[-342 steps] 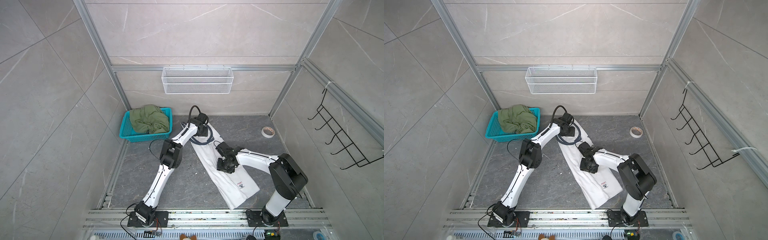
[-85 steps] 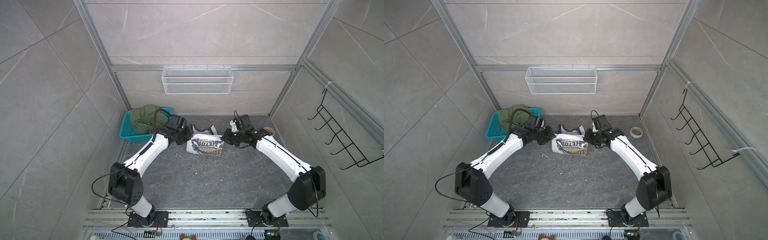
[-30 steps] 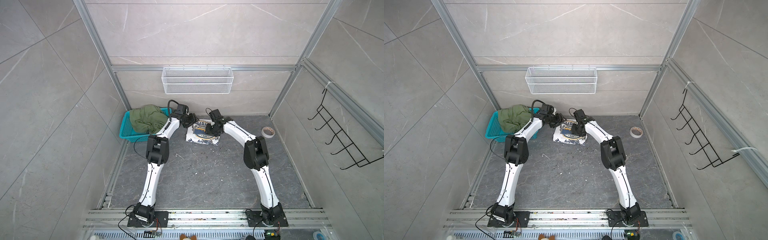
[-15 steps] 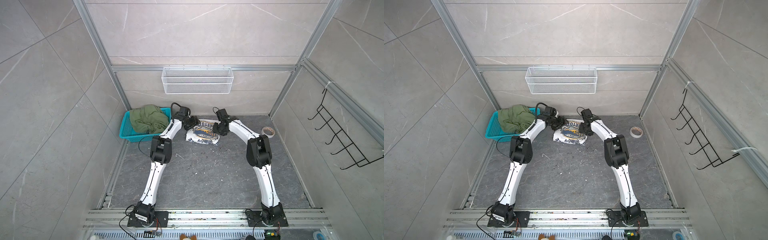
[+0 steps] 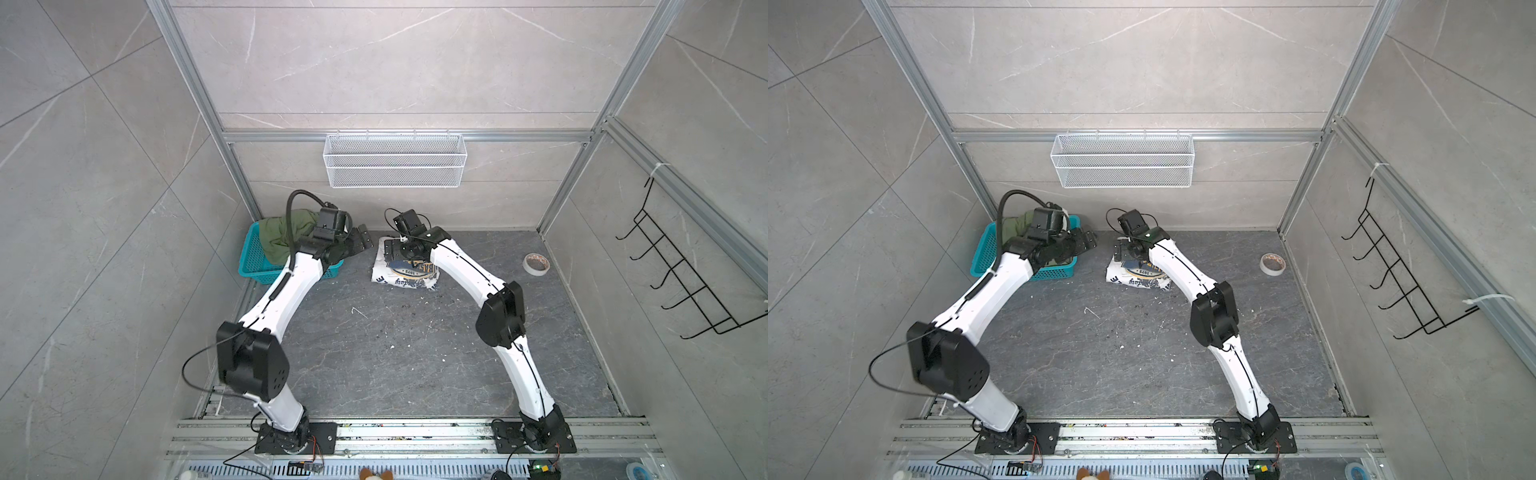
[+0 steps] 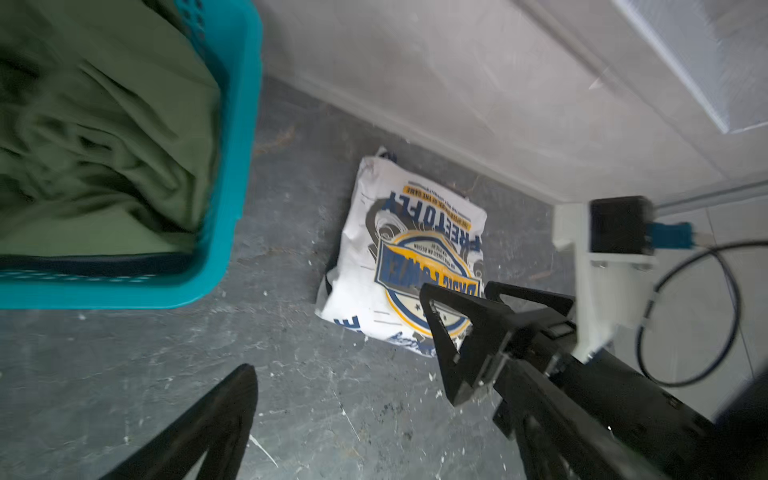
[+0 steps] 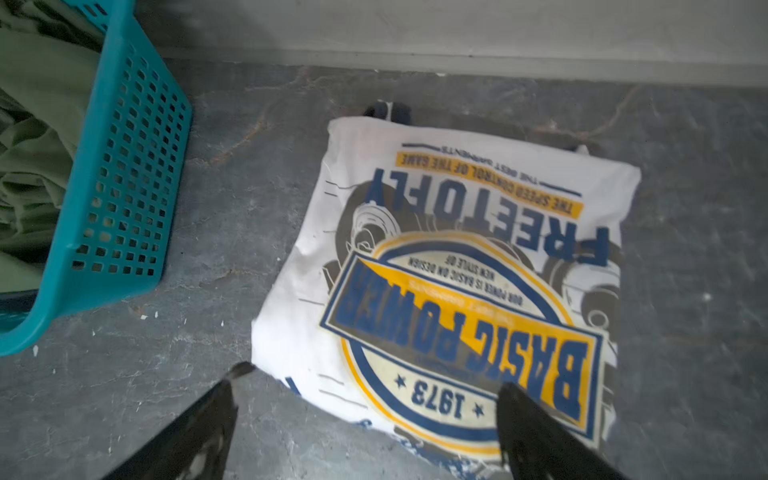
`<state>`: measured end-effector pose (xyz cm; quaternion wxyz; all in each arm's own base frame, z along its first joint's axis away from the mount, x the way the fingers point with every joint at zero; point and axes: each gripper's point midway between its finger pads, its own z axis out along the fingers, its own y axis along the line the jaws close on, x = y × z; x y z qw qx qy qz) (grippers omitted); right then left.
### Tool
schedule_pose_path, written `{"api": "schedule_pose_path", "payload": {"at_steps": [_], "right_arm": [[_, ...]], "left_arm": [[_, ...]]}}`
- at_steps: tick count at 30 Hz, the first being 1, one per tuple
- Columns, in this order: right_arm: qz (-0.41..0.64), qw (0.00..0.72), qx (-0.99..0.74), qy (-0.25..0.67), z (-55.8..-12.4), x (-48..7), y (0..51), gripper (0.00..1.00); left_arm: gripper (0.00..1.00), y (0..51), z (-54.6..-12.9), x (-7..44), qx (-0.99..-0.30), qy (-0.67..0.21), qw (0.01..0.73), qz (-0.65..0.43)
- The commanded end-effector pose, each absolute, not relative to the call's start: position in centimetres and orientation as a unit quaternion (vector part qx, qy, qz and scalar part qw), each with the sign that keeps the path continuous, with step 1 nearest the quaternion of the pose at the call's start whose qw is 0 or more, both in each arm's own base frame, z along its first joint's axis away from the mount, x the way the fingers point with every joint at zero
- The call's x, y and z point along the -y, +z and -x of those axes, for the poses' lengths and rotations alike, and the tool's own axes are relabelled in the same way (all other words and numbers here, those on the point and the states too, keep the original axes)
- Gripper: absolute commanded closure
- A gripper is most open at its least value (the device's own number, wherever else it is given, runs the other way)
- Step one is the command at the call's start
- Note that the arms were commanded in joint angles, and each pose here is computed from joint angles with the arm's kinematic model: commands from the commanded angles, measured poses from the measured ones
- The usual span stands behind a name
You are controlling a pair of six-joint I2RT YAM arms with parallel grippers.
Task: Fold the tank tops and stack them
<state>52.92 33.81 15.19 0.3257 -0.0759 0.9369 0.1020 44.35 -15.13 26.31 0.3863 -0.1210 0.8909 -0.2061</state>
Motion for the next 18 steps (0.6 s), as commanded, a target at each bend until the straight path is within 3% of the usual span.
{"api": "schedule_pose_path", "payload": {"at_steps": [1, 10, 18], "right_arm": [[0.082, 0.254, -0.963, 0.036, -52.4, -32.0, 9.0, 0.01], [0.084, 0.214, -0.973, -0.025, -52.0, -29.3, 4.7, 0.01], [0.049, 0.179, -0.978, -0.091, -52.4, -21.4, 5.2, 0.02]], "left_arm": [[0.04, 24.8, -44.5, 12.6, -0.881, -0.165, 0.415, 0.155], [0.03, 24.6, -43.0, 11.4, -0.872, -0.164, 0.431, 0.164], [0.03, 23.9, -42.7, 11.0, -0.877, -0.152, 0.426, 0.164]]}}
